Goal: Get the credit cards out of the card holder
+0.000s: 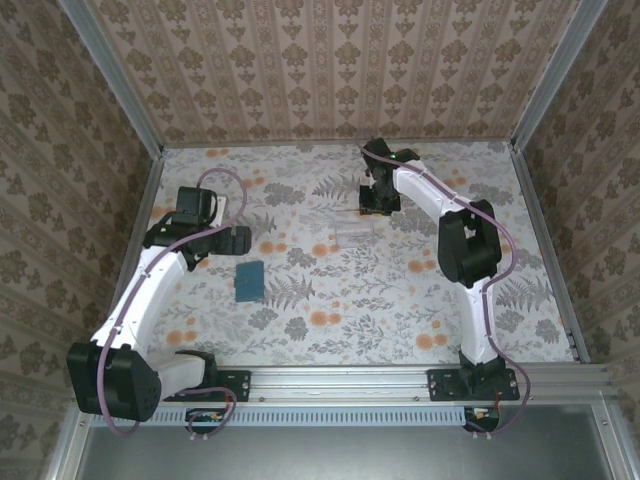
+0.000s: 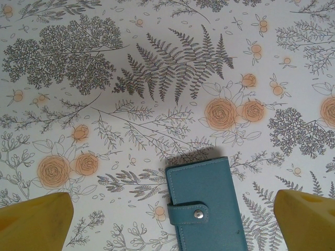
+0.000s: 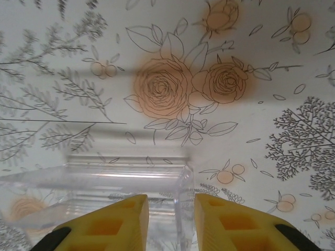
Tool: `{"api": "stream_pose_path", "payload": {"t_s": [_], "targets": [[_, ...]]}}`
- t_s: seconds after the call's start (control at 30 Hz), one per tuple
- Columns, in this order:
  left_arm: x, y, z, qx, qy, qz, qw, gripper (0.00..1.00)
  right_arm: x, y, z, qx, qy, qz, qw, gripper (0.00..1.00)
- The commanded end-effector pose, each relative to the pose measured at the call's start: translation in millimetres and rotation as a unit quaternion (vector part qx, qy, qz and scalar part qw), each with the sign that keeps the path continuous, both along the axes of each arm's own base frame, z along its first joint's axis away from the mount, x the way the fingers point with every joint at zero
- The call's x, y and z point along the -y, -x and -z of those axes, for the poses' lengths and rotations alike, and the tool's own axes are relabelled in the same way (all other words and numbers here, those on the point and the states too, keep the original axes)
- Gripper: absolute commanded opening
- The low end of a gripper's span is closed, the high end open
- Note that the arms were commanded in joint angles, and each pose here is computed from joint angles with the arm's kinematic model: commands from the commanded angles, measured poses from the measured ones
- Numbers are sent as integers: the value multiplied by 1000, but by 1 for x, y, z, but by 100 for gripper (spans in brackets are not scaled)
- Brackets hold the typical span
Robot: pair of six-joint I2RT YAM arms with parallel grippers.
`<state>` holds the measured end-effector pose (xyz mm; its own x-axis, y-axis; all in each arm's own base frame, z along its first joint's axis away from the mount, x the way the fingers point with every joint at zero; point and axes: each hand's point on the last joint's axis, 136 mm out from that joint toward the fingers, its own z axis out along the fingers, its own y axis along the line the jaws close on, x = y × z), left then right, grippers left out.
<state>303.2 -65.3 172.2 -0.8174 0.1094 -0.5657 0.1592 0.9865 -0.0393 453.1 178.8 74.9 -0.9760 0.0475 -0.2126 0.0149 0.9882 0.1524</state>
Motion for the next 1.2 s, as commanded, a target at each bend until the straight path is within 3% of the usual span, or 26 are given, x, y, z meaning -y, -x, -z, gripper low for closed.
{"api": "stream_pose_path", "payload": {"t_s": [0.0, 0.27, 0.47, 0.67, 1.0, 1.17], "targets": [[1, 4, 3, -10, 1, 4, 1000, 100, -3, -2, 6, -6, -3, -6, 1000, 27], [1, 3, 2, -8, 4, 2, 1000, 100, 1, 4, 7, -7, 6, 0, 1000, 11], [2, 4, 2, -9, 9, 2, 1000, 100, 6, 16, -14, 9, 18, 17, 1000, 6], [4, 4, 1, -7, 13, 4, 1000, 100, 2, 40, -22, 18, 47, 33, 998, 5], [14, 7, 5, -17, 24, 15, 999, 100, -4, 69, 3, 11, 69, 52, 996, 6], [21, 10, 12, -29, 18, 24, 999, 100, -6, 73, 4, 14, 69, 52, 996, 15]]}}
